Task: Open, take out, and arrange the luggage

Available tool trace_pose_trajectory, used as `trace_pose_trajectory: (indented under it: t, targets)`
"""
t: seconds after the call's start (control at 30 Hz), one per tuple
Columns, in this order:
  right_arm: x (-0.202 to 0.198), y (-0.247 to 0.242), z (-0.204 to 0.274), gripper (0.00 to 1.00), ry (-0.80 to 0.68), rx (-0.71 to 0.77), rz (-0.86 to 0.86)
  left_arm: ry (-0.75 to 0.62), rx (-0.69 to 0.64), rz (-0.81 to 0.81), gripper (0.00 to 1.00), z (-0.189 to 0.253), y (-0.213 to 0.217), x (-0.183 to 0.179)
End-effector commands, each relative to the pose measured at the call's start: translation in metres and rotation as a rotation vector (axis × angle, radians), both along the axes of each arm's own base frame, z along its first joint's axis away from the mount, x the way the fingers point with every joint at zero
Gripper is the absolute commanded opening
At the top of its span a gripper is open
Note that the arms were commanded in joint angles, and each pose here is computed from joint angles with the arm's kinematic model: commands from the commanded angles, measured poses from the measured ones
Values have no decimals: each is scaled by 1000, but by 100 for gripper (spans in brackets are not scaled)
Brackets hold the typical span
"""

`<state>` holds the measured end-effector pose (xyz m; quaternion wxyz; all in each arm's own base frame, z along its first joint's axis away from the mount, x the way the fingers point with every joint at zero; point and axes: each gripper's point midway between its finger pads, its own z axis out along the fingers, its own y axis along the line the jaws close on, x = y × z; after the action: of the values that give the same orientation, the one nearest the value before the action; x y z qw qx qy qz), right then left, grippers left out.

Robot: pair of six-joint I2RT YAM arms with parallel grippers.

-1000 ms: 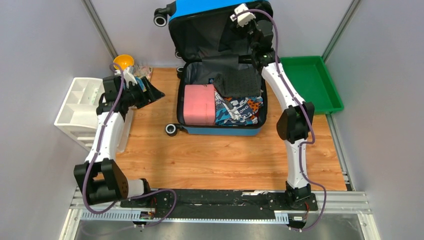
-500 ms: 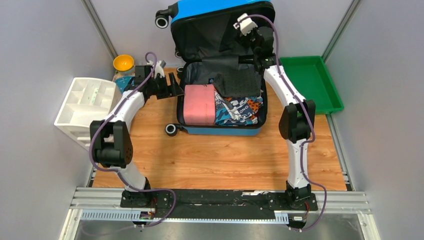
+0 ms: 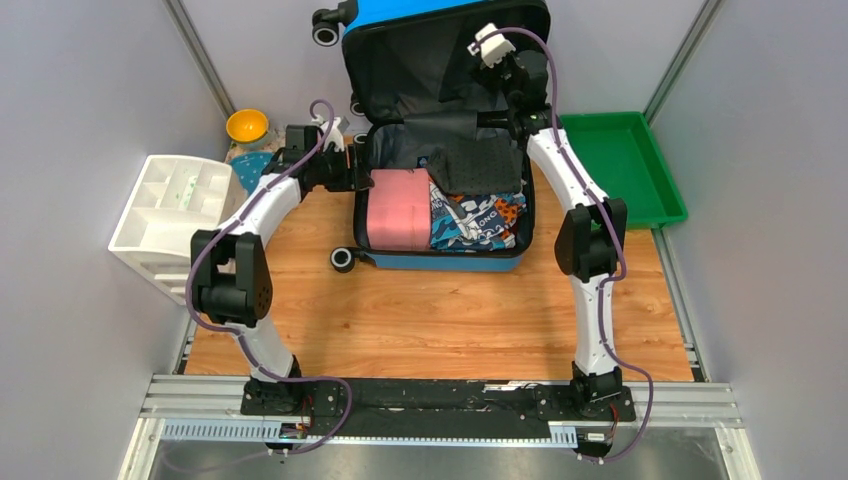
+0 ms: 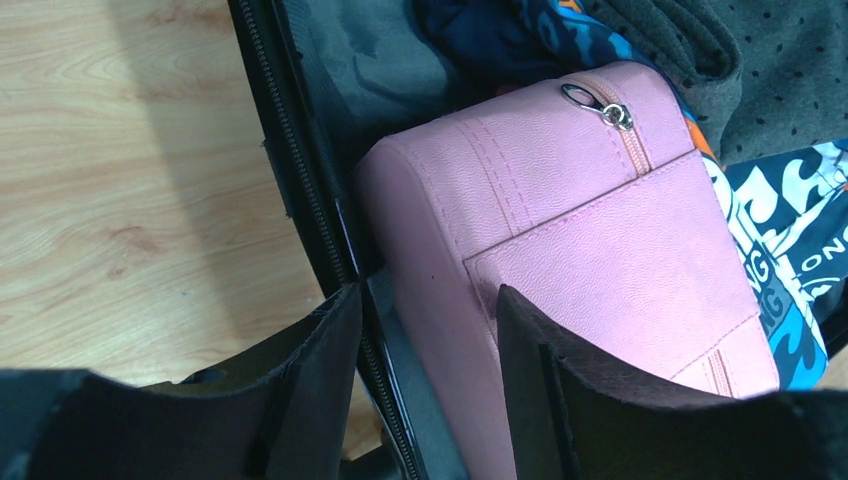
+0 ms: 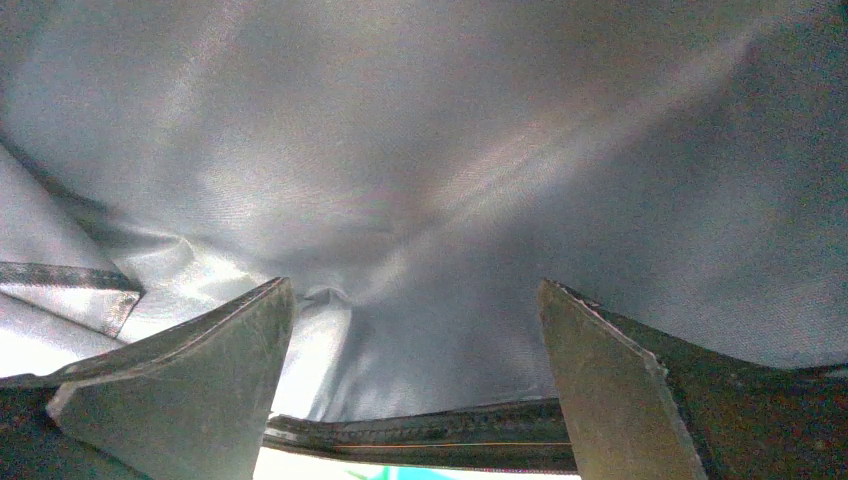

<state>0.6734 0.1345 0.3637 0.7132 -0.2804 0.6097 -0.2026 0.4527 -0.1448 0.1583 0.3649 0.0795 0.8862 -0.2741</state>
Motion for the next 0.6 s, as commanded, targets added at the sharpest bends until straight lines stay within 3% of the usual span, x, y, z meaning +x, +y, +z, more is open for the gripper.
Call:
trace_pose_trajectory:
  t: [0.0,0.2,0.33,0.4,0.57]
  targets:
    - [-1,-29,38,100,-96,25,-54,215,120,-52,60,-67,5,-55]
    - [6,-37,53,100,-170,7,-88,157,33,-100,68,-32,3,-68]
    - [8,-47,61,100,-195,43,-95,54,-37,29,72,11,34,-55]
    - [9,-50,54,100,-183,38,-103,14,-4,50,74,12,44,-48]
    - [11,-50,46,100,-174,42,-98,99,-9,63,74,-14,42,-32]
